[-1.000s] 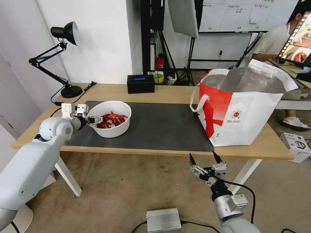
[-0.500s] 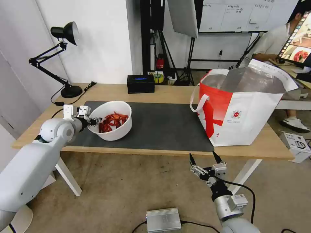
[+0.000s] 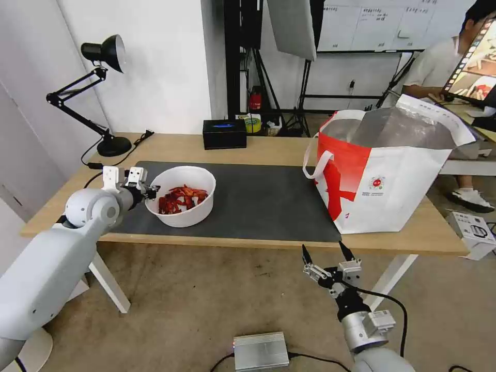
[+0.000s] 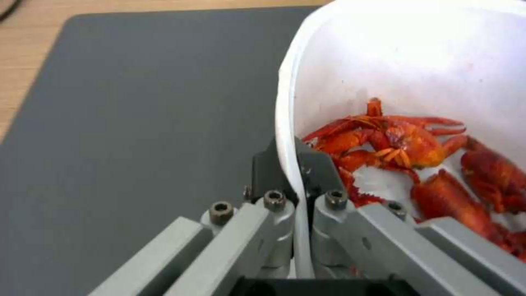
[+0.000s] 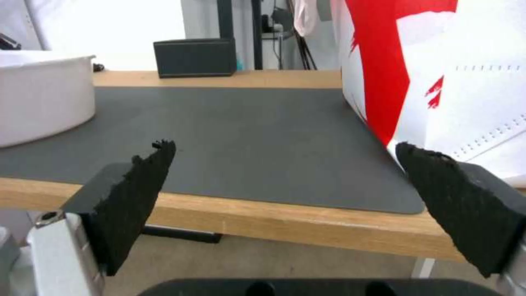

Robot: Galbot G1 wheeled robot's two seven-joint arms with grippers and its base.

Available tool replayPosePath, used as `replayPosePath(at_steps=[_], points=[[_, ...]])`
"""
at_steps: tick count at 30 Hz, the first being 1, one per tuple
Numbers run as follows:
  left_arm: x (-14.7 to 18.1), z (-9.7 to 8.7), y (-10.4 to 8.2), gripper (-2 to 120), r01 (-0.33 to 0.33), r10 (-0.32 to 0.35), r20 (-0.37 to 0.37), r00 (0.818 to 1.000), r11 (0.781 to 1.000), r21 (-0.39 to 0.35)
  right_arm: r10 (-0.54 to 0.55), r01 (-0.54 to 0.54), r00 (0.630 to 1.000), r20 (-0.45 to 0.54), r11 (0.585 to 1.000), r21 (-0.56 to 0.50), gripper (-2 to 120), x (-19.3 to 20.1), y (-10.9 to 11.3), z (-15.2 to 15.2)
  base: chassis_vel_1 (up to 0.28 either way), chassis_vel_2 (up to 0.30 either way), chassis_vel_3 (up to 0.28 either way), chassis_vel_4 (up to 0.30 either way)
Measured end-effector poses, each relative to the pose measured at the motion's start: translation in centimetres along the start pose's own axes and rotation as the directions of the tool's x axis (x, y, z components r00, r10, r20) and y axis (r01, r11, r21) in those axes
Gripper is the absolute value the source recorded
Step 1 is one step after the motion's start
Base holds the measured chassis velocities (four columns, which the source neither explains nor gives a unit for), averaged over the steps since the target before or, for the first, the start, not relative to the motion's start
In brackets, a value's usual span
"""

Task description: Pick up the trash from the table and place it into the takeout bag.

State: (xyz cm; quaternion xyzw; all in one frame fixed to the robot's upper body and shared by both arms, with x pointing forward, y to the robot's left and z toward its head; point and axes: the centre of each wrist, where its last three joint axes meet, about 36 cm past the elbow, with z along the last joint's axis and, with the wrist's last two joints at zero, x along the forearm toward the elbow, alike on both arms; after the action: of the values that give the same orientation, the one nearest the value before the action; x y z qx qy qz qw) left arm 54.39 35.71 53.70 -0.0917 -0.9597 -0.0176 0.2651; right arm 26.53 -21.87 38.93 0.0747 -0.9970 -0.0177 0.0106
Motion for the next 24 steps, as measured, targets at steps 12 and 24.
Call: replayPosePath(at_steps=[12, 24], points=[[1.8, -0.7, -2.9, 0, -0.099, 0.095, 0.046, 0.994, 0.990, 0.100, 0.000, 0.000, 1.000, 0.000, 1.000, 0.000, 100, 0.0, 0.0, 0.0, 0.000, 0.000, 0.000, 0.000], [3.9, -1.8, -5.4, 0, -0.170, 0.158, 0.081, 0.984, 0.970, 0.175, 0.000, 0.000, 1.000, 0.000, 1.000, 0.000, 100, 0.0, 0.0, 0.0, 0.000, 0.000, 0.000, 0.000]])
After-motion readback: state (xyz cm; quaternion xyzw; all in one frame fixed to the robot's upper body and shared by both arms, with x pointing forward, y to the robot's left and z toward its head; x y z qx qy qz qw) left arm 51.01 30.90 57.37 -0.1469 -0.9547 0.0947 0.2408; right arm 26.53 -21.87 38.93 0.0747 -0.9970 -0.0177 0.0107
